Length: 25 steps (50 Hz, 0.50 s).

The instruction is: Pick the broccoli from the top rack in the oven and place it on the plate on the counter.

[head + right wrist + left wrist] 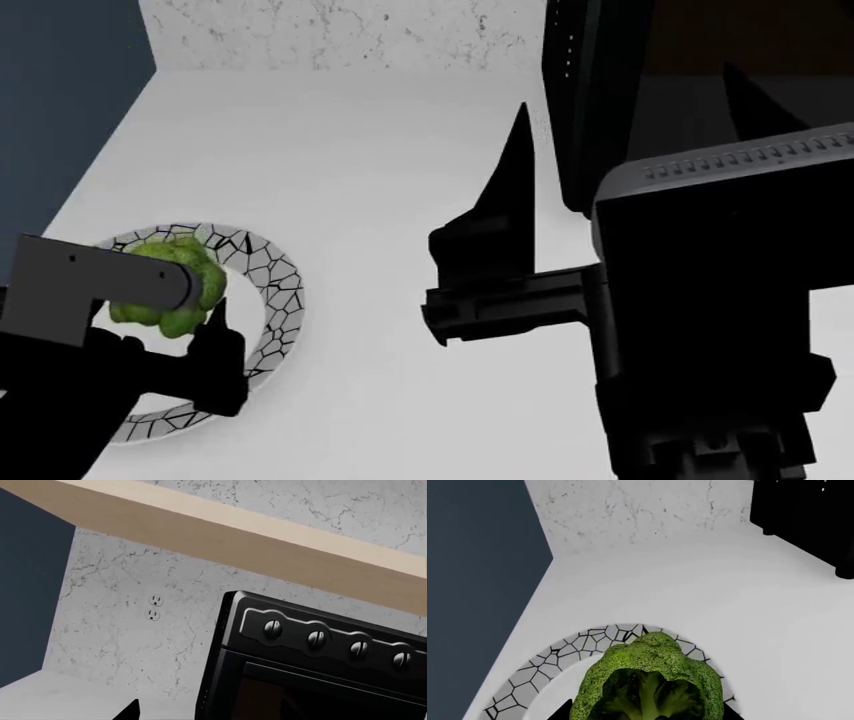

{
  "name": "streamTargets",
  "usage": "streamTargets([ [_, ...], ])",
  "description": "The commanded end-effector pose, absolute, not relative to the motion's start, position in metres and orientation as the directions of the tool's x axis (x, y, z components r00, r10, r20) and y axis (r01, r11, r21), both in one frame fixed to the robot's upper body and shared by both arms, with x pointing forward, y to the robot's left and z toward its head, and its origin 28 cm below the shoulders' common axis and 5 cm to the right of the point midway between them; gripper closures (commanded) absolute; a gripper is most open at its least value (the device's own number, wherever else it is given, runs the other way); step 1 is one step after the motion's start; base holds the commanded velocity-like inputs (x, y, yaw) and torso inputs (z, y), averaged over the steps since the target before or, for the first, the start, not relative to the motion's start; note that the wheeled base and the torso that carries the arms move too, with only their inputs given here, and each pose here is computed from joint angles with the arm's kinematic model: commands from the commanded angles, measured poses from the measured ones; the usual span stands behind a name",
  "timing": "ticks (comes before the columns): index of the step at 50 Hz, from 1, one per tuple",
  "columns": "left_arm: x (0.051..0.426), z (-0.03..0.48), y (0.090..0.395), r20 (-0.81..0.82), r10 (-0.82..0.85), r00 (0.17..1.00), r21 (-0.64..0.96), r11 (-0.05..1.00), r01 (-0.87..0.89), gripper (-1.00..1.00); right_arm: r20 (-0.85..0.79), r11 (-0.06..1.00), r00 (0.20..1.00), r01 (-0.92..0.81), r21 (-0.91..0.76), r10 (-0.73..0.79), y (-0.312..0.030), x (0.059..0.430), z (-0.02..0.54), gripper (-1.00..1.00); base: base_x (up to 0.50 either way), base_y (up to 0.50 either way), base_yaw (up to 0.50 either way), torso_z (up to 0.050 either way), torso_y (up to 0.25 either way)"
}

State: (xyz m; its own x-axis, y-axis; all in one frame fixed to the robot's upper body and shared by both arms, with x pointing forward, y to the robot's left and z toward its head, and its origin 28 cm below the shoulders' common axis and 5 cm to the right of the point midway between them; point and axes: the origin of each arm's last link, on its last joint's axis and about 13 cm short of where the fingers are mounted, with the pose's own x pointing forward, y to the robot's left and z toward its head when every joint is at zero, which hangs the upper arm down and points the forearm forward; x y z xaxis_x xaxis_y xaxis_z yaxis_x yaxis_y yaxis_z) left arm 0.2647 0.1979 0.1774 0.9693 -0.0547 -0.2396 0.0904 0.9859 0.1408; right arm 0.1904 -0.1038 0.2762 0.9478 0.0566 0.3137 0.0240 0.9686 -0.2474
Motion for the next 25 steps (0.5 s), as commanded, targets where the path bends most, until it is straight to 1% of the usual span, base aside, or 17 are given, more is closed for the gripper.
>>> streamTargets([
  [1, 0.272, 0.176, 0.202, -0.253, -0.031, 0.967, 0.113, 0.992, 0.061, 1.00, 0.311, 0.968, 0.949, 0.025, -0.248, 0.055, -0.104, 0.190, 0.275, -1.00, 0.00, 0.00, 0.00, 0.000, 0.000],
  [8, 0.277, 0.183, 0.207, -0.255, -0.021, 0.967, 0.088, 0.995, 0.045, 1.00, 0.310, 0.968, 0.949, 0.026, -0.251, 0.055, -0.102, 0.190, 0.276, -1.00, 0.00, 0.00, 0.00, 0.001, 0.001],
  [25, 0.307, 0.170, 0.219, -0.328, 0.031, 0.944, 0.069, 0.998, -0.009, 1.00, 0.306, 0.967, 0.950, 0.022, -0.254, 0.059, -0.102, 0.192, 0.277, -1.00, 0.00, 0.00, 0.00, 0.000, 0.001],
])
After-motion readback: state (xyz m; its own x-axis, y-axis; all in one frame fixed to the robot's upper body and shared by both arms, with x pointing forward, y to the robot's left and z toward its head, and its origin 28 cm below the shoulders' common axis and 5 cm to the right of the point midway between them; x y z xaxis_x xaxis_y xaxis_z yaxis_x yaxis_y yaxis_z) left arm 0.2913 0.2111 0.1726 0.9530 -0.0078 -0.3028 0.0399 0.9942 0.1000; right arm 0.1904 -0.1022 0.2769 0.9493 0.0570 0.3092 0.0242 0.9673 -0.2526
